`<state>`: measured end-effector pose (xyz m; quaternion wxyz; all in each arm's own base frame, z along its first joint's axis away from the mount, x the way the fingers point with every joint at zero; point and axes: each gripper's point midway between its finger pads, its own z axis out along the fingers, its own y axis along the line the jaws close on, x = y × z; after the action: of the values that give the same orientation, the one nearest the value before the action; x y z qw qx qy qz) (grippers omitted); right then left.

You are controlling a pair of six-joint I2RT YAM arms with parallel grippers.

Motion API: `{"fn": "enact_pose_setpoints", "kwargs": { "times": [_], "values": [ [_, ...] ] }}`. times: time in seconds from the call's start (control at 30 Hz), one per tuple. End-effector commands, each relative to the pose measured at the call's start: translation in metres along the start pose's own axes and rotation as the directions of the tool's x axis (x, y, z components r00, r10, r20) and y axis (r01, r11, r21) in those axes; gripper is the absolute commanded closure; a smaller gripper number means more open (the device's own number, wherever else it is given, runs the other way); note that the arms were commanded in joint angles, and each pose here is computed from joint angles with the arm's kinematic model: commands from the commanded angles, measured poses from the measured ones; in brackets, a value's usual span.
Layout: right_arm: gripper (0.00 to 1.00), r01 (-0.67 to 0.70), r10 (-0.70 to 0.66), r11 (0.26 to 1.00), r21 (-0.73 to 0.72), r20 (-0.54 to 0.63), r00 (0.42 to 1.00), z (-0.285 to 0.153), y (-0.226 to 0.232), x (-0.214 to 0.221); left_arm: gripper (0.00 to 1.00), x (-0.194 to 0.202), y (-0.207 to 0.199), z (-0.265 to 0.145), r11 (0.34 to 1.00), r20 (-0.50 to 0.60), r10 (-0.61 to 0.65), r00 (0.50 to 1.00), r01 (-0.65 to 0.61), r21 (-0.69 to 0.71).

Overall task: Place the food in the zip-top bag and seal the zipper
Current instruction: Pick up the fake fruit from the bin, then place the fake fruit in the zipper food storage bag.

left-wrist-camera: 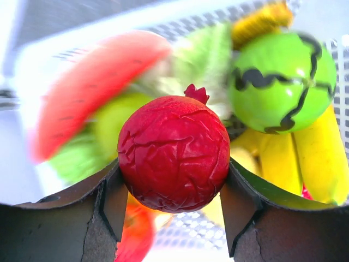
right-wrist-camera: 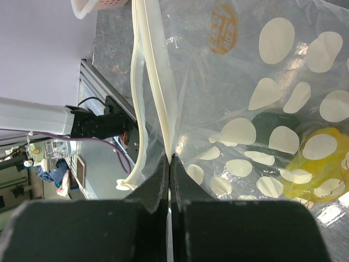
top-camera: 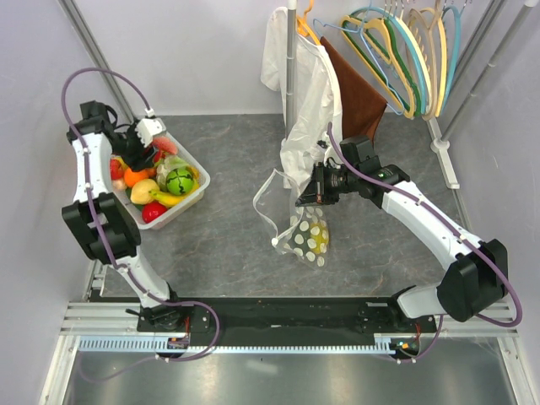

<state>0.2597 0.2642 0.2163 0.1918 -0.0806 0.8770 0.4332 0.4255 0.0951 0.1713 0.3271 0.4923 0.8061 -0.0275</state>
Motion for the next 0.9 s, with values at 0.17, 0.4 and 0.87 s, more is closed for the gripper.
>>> {"fn": "enact_pose_setpoints", "kwargs": {
  "times": [0.17,0.4,0.87],
  "values": [
    [1.0,0.033,-0.033,0.999,-0.007,0.027,0.999,-0.004,0.006,-0.01,0.51,-0.186,-0.103,-0.074,0.986,0.35,0.127,0.928,-0.157,0.057],
    [1.0,0.038,-0.037,0.999,-0.004,0.034,0.999,-0.005,0.005,-0.01,0.51,-0.286,-0.253,-0.084,0.895,0.525,0.102,0.845,-0.308,0.323],
    [1.0,0.051,-0.05,0.998,-0.03,0.034,0.998,-0.013,0.012,-0.004,0.43,-0.278,-0.326,-0.01,0.849,0.325,0.147,0.934,-0.287,0.443]
  ]
}}
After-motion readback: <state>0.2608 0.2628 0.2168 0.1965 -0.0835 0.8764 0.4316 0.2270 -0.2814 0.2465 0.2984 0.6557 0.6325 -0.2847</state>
